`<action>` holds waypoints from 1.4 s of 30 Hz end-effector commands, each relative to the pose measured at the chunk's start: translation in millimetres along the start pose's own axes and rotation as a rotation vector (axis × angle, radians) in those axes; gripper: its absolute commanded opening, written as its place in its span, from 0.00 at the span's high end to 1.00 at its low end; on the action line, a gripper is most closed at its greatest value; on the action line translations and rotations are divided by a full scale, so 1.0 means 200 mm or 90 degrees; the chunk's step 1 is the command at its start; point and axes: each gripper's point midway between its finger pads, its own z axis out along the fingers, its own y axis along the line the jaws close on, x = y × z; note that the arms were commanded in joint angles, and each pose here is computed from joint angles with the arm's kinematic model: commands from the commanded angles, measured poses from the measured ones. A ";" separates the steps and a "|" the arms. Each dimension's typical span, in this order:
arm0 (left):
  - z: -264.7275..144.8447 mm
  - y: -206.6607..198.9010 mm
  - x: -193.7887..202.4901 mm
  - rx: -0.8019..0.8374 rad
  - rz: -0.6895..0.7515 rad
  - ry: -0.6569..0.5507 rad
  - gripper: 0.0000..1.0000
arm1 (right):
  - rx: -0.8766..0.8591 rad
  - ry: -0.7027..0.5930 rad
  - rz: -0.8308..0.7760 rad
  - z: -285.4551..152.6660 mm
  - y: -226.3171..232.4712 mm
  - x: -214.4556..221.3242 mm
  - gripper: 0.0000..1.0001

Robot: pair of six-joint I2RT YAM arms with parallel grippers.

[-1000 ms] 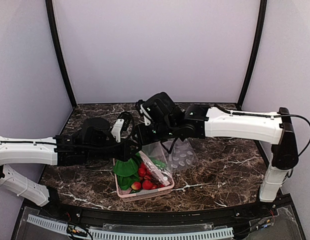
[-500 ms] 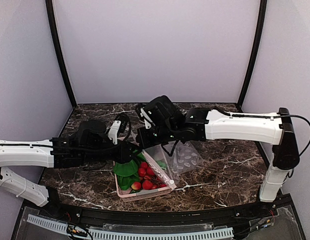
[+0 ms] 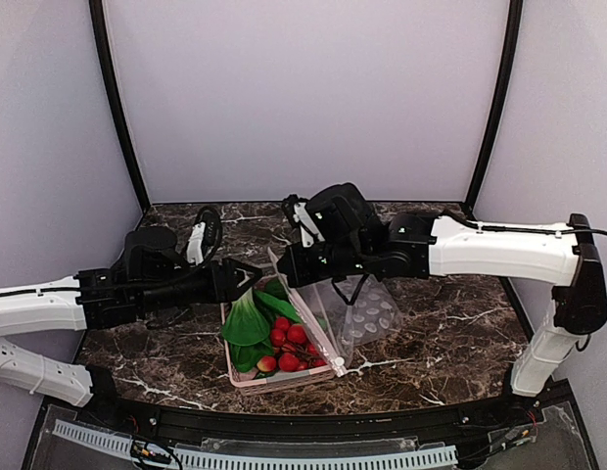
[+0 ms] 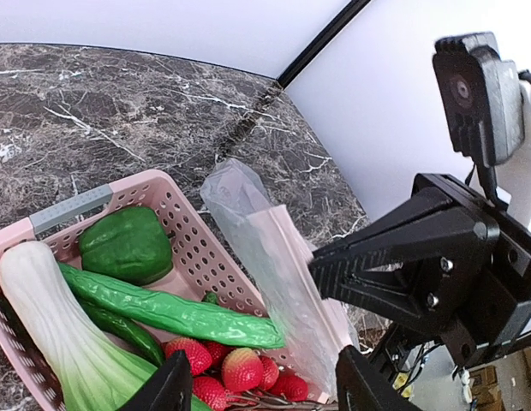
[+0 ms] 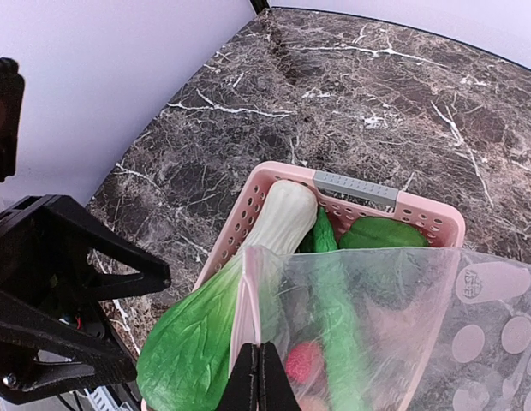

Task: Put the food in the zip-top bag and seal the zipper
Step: Pass from the right arm to the left

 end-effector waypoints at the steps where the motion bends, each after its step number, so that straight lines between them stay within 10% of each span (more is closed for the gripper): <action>1: 0.03 -0.03 -0.05 0.032 -0.042 -0.010 0.40 | -0.019 -0.031 0.009 -0.04 0.02 -0.05 1.00; 21: 0.25 -0.13 0.08 0.089 -0.055 0.089 0.34 | -0.002 -0.050 0.006 -0.07 0.01 -0.10 1.00; 42: 0.28 -0.06 0.22 0.074 -0.081 0.140 0.71 | 0.040 -0.067 0.005 -0.09 -0.05 -0.13 1.00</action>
